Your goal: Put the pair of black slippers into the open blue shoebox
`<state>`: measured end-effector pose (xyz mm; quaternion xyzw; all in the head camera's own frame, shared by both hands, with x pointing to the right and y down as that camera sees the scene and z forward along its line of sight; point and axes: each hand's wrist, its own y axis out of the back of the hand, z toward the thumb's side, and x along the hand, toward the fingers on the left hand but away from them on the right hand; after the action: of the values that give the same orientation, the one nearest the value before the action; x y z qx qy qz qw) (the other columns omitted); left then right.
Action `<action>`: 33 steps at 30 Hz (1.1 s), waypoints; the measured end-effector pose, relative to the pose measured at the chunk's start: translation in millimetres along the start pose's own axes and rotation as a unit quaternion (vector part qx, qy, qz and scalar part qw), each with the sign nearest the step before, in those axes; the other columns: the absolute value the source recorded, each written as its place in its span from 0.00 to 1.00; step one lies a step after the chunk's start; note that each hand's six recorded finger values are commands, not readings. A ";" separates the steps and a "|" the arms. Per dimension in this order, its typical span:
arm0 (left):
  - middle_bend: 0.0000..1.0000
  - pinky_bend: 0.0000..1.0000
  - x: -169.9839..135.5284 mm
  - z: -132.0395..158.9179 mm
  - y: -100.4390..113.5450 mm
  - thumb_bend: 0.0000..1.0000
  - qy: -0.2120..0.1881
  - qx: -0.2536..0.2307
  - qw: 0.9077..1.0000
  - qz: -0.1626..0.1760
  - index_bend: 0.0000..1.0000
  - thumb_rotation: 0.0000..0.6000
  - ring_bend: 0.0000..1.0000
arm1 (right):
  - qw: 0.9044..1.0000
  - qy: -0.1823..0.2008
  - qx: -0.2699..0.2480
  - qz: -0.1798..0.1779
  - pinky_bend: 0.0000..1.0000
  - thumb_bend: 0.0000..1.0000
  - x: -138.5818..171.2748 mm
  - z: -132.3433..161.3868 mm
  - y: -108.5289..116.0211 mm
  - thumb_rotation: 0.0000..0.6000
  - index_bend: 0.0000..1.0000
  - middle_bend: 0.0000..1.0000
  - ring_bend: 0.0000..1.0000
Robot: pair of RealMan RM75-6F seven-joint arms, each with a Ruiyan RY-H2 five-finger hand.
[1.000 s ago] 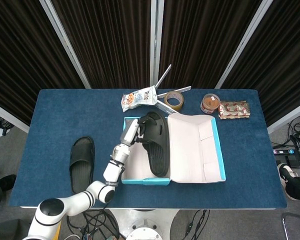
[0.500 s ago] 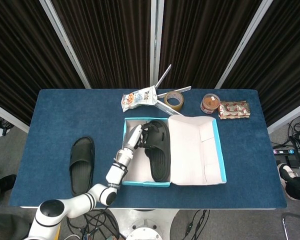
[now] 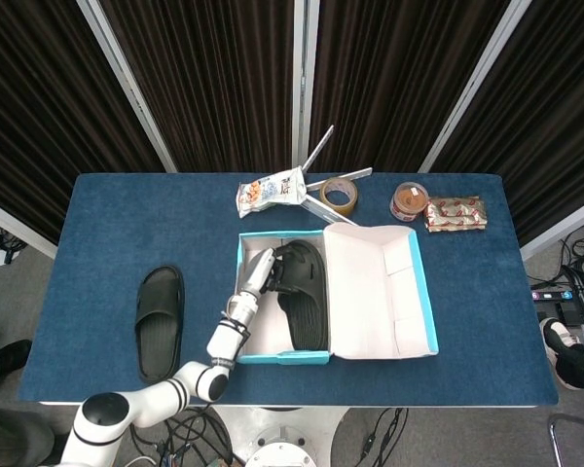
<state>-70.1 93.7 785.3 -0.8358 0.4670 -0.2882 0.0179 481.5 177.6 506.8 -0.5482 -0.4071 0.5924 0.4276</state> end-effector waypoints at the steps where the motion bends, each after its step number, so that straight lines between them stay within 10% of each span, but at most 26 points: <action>1: 0.35 0.64 -0.3 0.5 -0.5 0.04 -0.002 0.003 1.000 0.000 0.27 1.00 0.41 | 1.000 0.000 0.000 0.000 0.08 0.12 0.1 -0.1 0.1 1.00 0.00 0.12 0.00; 9: 0.01 0.25 -4.7 16.5 1.5 0.03 -0.051 0.050 0.997 0.017 0.12 1.00 0.00 | 1.000 0.001 -0.001 -0.003 0.08 0.12 0.9 -1.0 1.3 1.00 0.00 0.12 0.00; 25: 0.00 0.16 -25.5 57.2 22.0 0.00 -0.110 0.200 0.974 -0.010 0.10 1.00 0.00 | 1.000 0.008 -0.005 -0.009 0.08 0.13 1.8 -1.6 3.0 1.00 0.00 0.12 0.00; 33: 0.00 0.23 -63.0 81.1 86.4 0.00 -0.103 0.277 0.955 -0.036 0.12 1.00 0.05 | 1.000 0.013 -0.007 -0.012 0.08 0.13 1.3 -1.5 3.2 1.00 0.00 0.12 0.00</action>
<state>-121.2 75.5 662.5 -0.8393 0.3342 -0.3194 0.2862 482.8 177.9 503.3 -0.5535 -0.4122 0.5772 0.4365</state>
